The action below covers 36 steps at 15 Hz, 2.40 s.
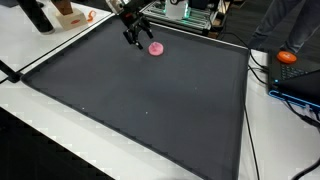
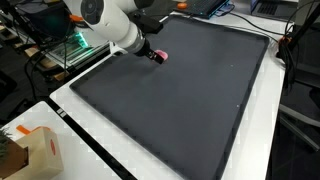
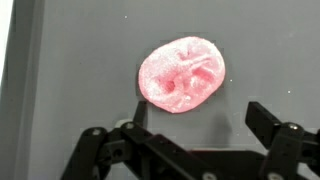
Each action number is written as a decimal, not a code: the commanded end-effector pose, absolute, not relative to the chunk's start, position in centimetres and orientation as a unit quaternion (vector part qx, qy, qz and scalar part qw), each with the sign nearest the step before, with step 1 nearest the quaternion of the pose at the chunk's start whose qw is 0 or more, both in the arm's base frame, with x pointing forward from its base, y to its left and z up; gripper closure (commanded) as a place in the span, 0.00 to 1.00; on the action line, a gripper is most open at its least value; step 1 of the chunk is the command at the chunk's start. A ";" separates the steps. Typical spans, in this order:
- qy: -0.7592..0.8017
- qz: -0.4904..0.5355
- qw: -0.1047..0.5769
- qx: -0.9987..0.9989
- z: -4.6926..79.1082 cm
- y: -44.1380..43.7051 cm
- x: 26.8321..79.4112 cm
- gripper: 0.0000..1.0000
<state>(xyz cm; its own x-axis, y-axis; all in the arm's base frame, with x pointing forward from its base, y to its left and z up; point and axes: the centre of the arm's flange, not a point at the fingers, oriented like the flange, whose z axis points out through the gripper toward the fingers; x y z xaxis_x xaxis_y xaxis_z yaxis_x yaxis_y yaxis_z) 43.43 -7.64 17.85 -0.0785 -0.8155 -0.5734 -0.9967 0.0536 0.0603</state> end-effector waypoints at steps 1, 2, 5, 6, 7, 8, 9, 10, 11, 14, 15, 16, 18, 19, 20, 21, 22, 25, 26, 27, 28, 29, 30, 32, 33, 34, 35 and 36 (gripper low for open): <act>0.693 0.232 0.213 -0.649 17.2 -8.0 42.4 0.00; 0.692 0.232 0.214 -0.649 17.2 -8.0 42.4 0.00; 0.681 0.229 0.224 -0.658 17.1 -7.9 42.3 0.00; 0.677 0.227 0.228 -0.662 17.1 -7.9 42.3 0.00; 0.670 0.224 0.233 -0.668 17.2 -7.8 42.3 0.00; 0.664 0.222 0.237 -0.673 17.2 -7.8 42.3 0.00; 0.659 0.220 0.239 -0.679 17.3 -7.7 42.3 0.00; 0.654 0.218 0.240 -0.683 17.3 -7.7 42.3 0.00; 0.650 0.217 0.241 -0.688 17.4 -7.6 42.3 0.00; 0.633 0.210 0.235 -0.707 17.9 -7.1 42.5 0.00; 0.628 0.205 0.233 -0.713 18.3 -6.8 42.7 0.00; 0.622 0.199 0.229 -0.722 18.6 -6.5 42.8 0.00; 0.610 0.193 0.227 -0.735 19.4 -5.7 43.1 0.00; 0.607 0.188 0.221 -0.740 19.9 -5.3 43.3 0.00; 0.597 0.182 0.214 -0.752 20.5 -4.7 43.5 0.00; 0.588 0.175 0.207 -0.762 21.0 -4.3 43.7 0.00; 0.576 0.166 0.196 -0.776 21.6 -3.7 43.9 0.00; 0.543 0.132 0.159 -0.814 23.6 -2.0 44.7 0.00; 0.535 0.119 0.147 -0.824 24.2 -1.4 45.0 0.00; 0.525 0.107 0.136 -0.833 24.9 -0.8 45.3 0.00; 0.516 0.096 0.125 -0.842 25.6 -0.1 45.5 0.00; 0.508 0.086 0.116 -0.849 26.2 0.4 45.7 0.00; 0.502 0.079 0.102 -0.855 26.8 1.0 45.8 0.00; 0.489 0.069 0.074 -0.866 27.9 1.9 45.8 0.00; 0.485 0.059 0.059 -0.871 28.5 2.3 45.8 0.00; 0.479 0.057 0.052 -0.874 29.0 2.7 45.8 0.00; 0.478 0.048 0.041 -0.876 29.5 3.0 45.8 0.00; 0.478 0.046 0.037 -0.876 30.1 3.4 45.7 0.00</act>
<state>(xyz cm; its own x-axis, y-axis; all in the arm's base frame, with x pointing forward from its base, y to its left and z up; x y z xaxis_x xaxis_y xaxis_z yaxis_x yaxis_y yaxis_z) 47.03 2.28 28.05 0.5332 -0.8315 -0.1559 -0.8452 -0.5316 -0.0553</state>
